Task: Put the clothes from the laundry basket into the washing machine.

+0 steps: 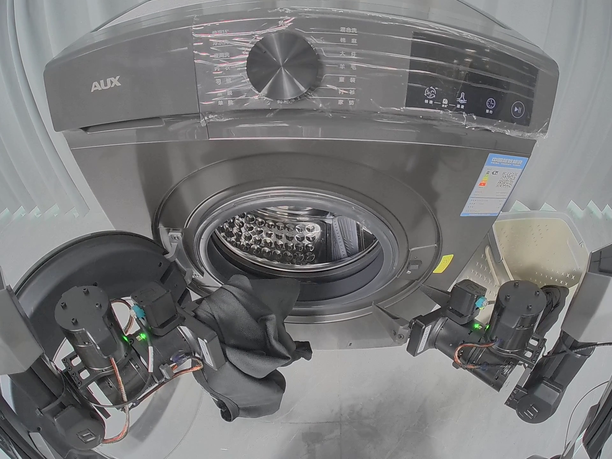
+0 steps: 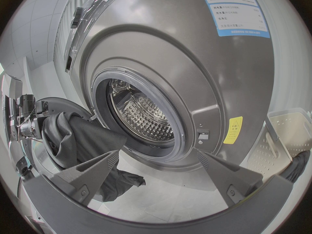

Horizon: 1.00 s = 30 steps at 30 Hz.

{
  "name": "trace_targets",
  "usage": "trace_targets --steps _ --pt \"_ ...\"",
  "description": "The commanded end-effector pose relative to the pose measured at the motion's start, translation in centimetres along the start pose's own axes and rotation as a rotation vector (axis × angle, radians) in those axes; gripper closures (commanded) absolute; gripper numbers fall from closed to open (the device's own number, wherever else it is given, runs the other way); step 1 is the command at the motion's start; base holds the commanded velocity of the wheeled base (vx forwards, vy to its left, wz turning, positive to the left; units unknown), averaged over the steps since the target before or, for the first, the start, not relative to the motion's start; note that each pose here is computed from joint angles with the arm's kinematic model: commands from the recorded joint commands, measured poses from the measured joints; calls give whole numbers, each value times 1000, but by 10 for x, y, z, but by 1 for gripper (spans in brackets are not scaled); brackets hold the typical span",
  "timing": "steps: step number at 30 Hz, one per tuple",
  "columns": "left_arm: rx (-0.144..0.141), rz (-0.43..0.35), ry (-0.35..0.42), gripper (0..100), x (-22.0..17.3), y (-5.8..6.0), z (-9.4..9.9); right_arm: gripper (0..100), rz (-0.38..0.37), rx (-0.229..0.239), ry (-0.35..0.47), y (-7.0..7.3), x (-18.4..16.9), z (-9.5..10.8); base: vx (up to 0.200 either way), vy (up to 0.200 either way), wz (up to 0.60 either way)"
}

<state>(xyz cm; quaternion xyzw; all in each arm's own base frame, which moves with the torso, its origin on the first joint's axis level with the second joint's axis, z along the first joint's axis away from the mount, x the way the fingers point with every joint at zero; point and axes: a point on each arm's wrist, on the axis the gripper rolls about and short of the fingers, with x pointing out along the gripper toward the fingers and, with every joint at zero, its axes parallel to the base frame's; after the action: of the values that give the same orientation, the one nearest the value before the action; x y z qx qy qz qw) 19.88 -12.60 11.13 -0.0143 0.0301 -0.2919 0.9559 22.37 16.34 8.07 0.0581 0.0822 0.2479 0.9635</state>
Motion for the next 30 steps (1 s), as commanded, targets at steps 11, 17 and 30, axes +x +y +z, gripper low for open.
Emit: trace_targets --steps 11,17,30 --pt "7 -59 -30 100 24 -27 1 0 46 -5 5 13 -3 -1 0 0 0" --pt "-2 -165 -23 100 51 -30 -7 0 62 -9 18 17 -6 -4 0 0 0" --pt "-103 -102 -50 100 124 -18 -34 0 63 -8 23 16 -7 -5 0 0 0"
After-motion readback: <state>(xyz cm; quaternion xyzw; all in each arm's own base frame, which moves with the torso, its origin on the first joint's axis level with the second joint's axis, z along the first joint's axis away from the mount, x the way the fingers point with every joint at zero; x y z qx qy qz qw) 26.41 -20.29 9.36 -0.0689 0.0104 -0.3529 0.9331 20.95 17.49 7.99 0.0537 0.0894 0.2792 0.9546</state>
